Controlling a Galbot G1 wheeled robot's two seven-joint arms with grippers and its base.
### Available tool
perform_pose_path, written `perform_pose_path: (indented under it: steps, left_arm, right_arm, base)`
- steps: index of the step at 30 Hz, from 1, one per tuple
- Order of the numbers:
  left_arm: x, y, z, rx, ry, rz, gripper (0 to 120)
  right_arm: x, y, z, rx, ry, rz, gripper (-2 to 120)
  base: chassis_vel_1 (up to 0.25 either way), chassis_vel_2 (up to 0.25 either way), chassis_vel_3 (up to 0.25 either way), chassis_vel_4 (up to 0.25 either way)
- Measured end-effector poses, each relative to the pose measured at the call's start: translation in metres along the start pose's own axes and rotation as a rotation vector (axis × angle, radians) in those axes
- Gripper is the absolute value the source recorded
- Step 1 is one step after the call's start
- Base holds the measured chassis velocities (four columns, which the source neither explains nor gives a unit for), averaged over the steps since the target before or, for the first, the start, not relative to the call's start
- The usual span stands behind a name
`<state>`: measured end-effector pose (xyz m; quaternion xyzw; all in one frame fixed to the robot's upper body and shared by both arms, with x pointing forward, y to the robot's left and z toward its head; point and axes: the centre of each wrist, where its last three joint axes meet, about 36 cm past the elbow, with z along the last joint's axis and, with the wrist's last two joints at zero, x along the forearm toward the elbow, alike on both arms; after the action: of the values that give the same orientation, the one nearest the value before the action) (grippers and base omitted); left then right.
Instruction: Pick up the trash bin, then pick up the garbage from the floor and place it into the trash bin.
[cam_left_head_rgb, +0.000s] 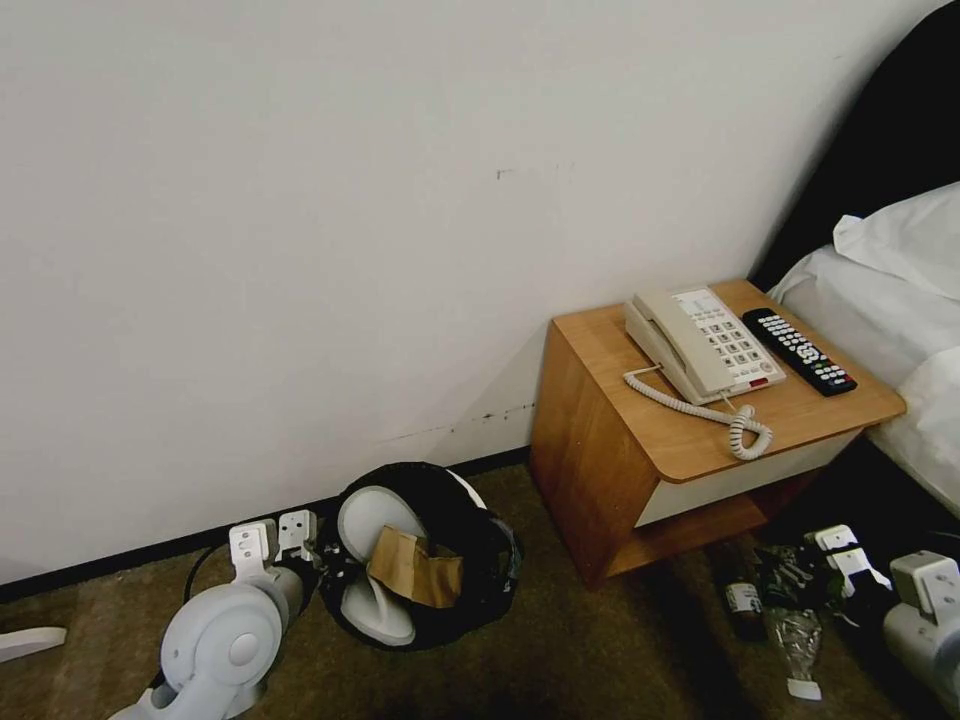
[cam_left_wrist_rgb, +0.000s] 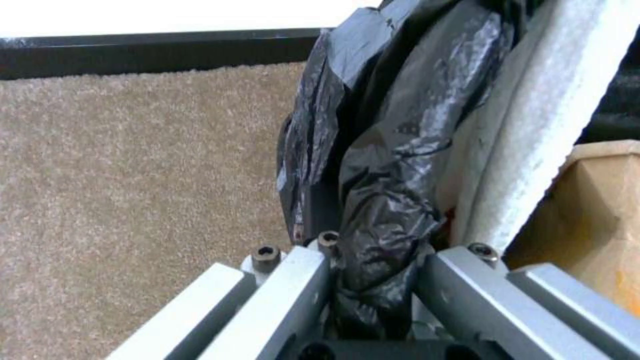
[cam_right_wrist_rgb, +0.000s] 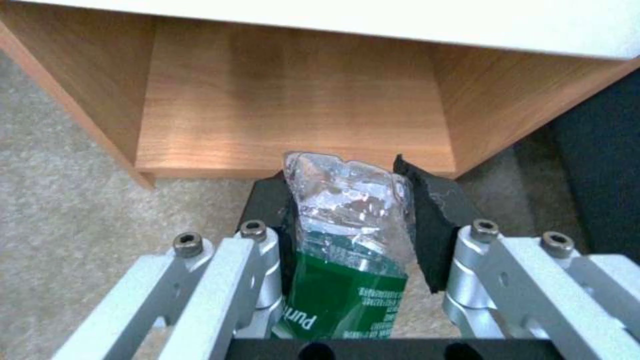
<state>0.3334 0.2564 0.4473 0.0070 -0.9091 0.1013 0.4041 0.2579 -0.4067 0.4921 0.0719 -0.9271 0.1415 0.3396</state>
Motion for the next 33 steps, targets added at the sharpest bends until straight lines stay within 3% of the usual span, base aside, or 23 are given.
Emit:
perform_pose_path:
  steps: [20,33]
  left_arm:
    - [0.001,0.002,-0.002,-0.009,-0.009,0.003,0]
    - [0.000,0.001,0.000,-0.008,-0.014,0.000,0]
  right_arm:
    - [0.027,0.014,-0.012,-0.019,-0.114,0.004,33]
    - [0.035,0.003,-0.063,0.085,-0.147,-0.061,33]
  base:
    - [0.000,0.000,0.000,0.000]
    - [0.000,0.000,0.000,0.000]
